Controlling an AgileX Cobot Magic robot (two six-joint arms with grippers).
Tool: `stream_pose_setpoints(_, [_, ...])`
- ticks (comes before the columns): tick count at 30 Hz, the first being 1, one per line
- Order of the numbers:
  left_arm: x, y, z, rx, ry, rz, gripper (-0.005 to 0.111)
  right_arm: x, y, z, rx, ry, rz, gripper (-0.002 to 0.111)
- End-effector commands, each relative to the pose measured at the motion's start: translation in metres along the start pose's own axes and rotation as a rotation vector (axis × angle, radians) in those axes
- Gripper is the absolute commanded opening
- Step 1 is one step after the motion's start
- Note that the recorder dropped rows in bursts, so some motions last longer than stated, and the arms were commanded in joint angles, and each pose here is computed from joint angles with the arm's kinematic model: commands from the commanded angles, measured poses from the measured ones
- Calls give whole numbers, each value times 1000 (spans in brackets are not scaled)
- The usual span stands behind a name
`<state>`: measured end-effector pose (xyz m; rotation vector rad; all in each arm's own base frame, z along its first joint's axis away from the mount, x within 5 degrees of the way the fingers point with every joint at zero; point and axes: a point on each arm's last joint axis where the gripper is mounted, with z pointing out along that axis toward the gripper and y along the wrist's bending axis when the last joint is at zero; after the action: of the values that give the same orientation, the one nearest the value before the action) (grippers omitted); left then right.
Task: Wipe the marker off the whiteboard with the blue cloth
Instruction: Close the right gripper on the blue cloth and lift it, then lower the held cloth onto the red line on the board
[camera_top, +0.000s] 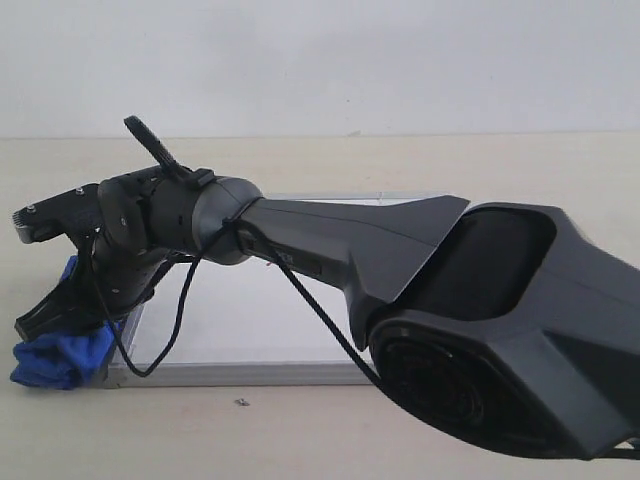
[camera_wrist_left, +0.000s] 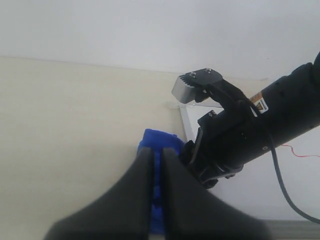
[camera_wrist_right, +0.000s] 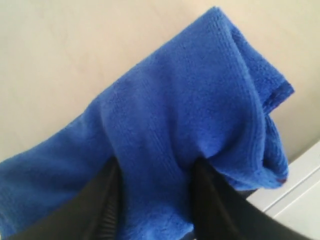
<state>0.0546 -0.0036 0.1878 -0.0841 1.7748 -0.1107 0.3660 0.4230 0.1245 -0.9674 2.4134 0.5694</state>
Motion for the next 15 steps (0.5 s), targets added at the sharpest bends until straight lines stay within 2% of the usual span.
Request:
stream_pose_setpoints(1, [1,0,0,0,-3,-3,4,3,2,4,-6,17,-22,13])
stream_pose_setpoints(3, [1,0,0,0,-3,-3,4,2,3,3,-6,11,-52,-1])
stream_pose_setpoints(8, [1,0,0,0,-3,-3,4,-13,5,-10,6,-29,-88,0])
stream_pose_setpoints(12, [1,0,0,0,-3,-3,4,-57,10,-76,127,-115,-228,0])
stream_pose_setpoints(15, [1,0,0,0,-3,-3,4,-70,0,-118,264,-86,-259,0])
